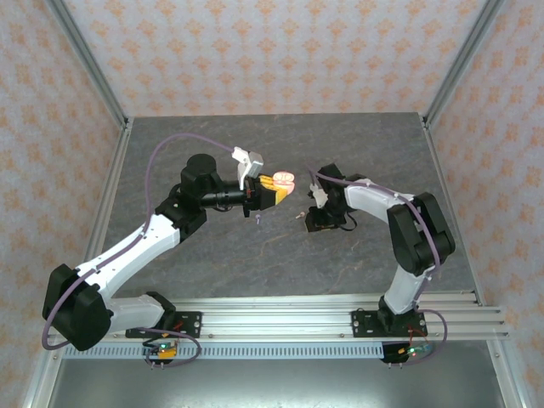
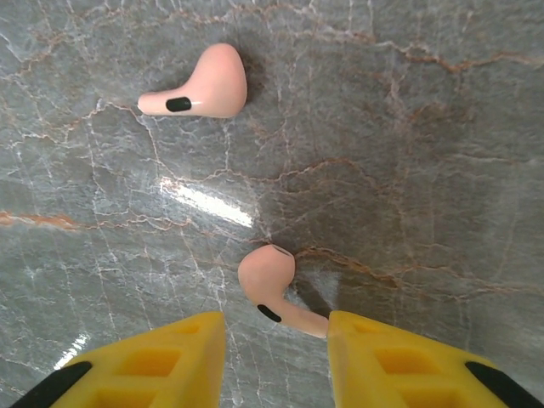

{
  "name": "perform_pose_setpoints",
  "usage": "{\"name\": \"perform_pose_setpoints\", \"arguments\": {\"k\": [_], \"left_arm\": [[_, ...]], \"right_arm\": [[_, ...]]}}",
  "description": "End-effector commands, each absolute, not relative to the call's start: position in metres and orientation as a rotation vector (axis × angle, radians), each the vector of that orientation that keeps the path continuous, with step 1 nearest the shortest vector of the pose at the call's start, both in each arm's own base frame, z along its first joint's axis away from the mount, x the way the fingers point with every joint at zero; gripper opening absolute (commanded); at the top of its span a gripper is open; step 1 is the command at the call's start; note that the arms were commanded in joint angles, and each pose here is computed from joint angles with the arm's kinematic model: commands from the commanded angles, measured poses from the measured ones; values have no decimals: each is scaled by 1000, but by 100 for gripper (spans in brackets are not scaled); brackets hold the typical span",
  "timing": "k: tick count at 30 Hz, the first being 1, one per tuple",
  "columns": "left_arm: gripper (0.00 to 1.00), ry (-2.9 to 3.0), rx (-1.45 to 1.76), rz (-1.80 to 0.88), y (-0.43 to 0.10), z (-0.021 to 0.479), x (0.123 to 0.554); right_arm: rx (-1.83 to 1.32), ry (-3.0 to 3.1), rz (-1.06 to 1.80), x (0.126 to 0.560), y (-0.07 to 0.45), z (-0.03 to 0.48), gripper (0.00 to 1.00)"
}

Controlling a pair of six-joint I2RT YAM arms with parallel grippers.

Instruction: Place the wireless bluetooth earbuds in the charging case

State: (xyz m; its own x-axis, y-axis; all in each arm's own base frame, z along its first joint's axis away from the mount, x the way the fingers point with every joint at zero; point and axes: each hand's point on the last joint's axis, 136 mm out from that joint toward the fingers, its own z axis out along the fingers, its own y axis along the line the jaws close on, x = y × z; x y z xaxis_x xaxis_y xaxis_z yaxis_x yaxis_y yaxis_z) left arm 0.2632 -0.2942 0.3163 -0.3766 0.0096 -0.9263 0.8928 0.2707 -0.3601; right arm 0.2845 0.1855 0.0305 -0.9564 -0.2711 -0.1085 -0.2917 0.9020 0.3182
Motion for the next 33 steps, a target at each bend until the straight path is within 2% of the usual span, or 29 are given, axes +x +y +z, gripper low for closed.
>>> {"name": "perform_pose_setpoints", "arguments": {"k": [1, 18, 24, 28, 31, 33], "left_arm": [[0, 1603, 847, -1211, -290, 328, 261], [0, 1610, 848, -1209, -290, 327, 261], [0, 1610, 847, -1208, -290, 327, 261], [0, 1610, 846, -1209, -290, 328, 262], [0, 1611, 847, -1211, -290, 328, 261], [0, 1611, 848, -1210, -290, 328, 261]], "right_arm": [[-472, 2980, 486, 292, 186, 33, 37], [-427, 3007, 459, 294, 185, 24, 33], [-398, 3010, 429, 295, 182, 23, 22], [-379, 3011, 429, 295, 182, 23, 20], [-368, 3010, 427, 295, 181, 23, 21], [-362, 3002, 426, 295, 181, 26, 27]]}}
